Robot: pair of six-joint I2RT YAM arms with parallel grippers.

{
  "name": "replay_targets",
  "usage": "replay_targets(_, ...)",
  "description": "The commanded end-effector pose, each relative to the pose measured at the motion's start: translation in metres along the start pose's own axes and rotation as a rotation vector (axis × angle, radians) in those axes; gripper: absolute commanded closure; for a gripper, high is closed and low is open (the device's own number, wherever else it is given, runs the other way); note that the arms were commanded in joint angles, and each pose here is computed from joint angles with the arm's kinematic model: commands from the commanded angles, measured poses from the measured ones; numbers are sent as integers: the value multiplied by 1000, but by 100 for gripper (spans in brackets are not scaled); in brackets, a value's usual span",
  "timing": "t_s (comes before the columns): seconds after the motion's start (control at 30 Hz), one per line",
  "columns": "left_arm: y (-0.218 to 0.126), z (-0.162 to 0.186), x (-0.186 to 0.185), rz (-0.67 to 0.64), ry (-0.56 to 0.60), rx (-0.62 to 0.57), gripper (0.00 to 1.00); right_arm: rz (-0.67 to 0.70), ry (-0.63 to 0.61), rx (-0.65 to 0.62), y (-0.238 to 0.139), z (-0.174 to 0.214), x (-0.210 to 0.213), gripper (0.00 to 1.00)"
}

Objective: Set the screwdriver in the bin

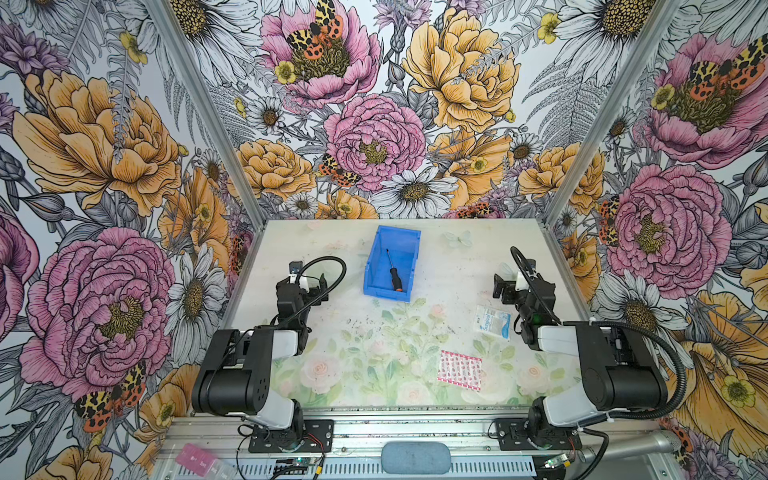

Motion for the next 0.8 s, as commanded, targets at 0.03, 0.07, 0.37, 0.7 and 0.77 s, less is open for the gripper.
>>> replay_targets(0.03, -2, -16, 4, -11, -48, -95, 1, 58, 11, -8, 0, 3, -4, 1)
replay_targets(0.07, -2, -16, 5, -19, -50, -93, 1, 68, 5, -7, 0, 2, -4, 1)
replay_targets(0.37, -2, -17, 4, -24, -45, -101, 1, 78, 6, -13, -2, 2, -4, 0)
replay_targets(0.7, -3, -15, 1, -28, -30, -107, 1, 80, 5, -15, -2, 2, -4, 0)
replay_targets(0.77, -3, -16, 1, -29, -29, -108, 1, 80, 8, -13, -2, 2, -5, 1)
Point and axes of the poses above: each gripper's point midway between its finger pads, its own y axis out along the fingers, its own x axis along the line the jaws close on, z = x × y, the point moved 4 cm from there along -y, back along the fingers, and after that the axes turned 13 degrees about -y, right-handed, at the moved point
